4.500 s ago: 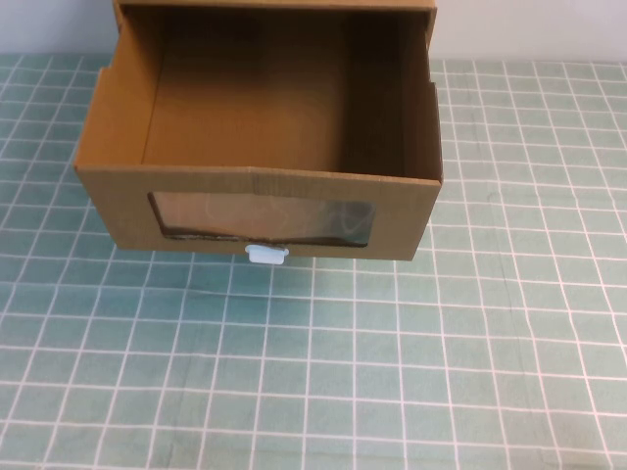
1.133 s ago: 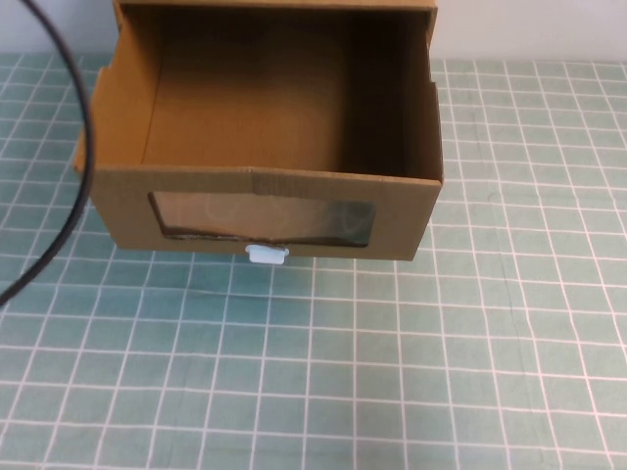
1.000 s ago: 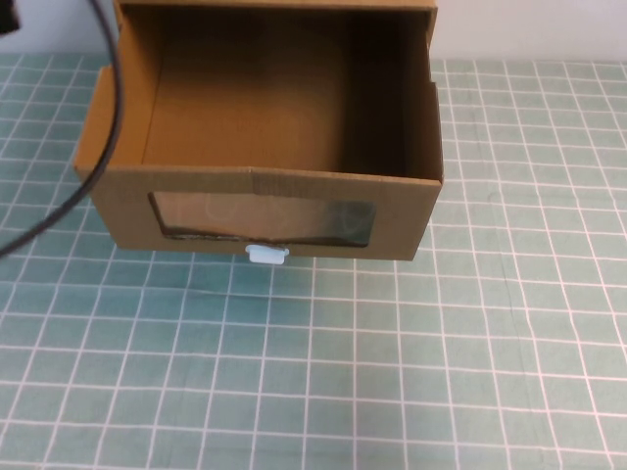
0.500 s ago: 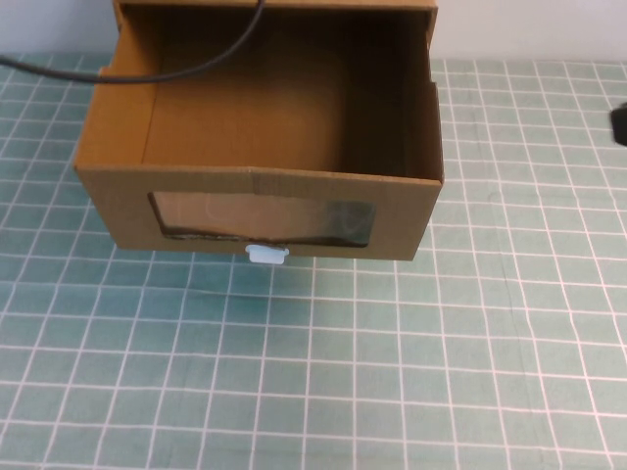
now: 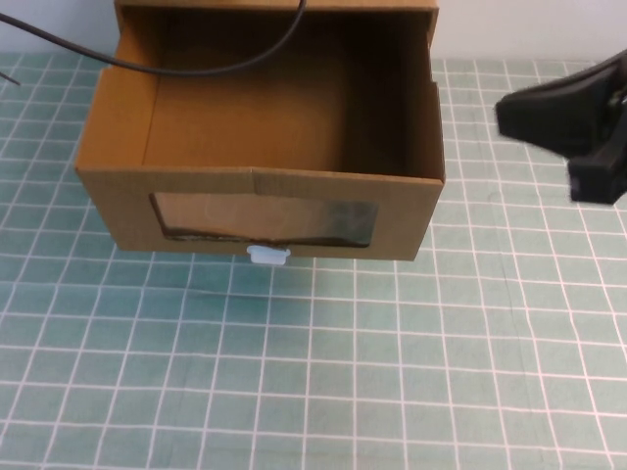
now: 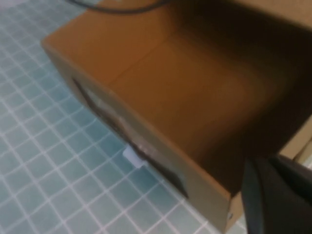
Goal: Close the shoe box
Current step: Press the shoe box with left arm, then close the shoe box with your right arm
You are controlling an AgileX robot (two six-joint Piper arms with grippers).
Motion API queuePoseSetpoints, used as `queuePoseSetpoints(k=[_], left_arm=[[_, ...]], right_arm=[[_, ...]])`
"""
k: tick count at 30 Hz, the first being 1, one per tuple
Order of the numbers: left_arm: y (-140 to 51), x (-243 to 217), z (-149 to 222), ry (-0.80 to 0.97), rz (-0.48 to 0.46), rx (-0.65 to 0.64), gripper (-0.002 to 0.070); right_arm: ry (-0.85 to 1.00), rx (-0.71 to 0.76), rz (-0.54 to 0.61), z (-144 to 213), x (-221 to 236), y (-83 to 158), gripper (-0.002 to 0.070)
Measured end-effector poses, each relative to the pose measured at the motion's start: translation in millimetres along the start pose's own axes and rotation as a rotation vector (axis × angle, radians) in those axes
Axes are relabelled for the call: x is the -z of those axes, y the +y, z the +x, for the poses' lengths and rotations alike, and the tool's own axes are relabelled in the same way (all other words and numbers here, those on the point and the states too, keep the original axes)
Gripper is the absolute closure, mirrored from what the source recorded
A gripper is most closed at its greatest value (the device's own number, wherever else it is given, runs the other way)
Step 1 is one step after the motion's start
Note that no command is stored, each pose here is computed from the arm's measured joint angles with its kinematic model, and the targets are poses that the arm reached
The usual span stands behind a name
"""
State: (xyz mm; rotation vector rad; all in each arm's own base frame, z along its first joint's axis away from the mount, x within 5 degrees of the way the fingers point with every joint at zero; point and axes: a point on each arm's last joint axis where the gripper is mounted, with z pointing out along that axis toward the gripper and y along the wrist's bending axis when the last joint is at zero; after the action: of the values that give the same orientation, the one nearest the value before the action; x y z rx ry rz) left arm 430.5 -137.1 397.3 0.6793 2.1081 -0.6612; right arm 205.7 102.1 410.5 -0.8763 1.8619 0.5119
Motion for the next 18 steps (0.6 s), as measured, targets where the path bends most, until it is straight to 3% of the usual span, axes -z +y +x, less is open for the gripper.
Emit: queuePoseSetpoints(k=[4,11,15,18], left_arm=[[-0.5,-2.1,0.4,0.004,0.000,-0.003,0.0680],[0.0,-1.7,0.3,0.007,-0.008,-0.010,0.0680],[0.0,-1.7,0.3,0.007,-0.008,-0.010,0.0680],[0.1,-1.7,0.4,0.008,-0.009,-0.011,0.0680]], right_arm=[[0.072,0.105,-0.123,6.9,-19.9,8.5,0.0690],[0.121,0.374,-0.340,10.1,-55.3,58.4,0.0690],[0.220,0.640,-0.354,19.6,-74.6,90.8,0.0690],[0.258,0.752,-0.318,23.7,-88.2,111.4,0.0690]])
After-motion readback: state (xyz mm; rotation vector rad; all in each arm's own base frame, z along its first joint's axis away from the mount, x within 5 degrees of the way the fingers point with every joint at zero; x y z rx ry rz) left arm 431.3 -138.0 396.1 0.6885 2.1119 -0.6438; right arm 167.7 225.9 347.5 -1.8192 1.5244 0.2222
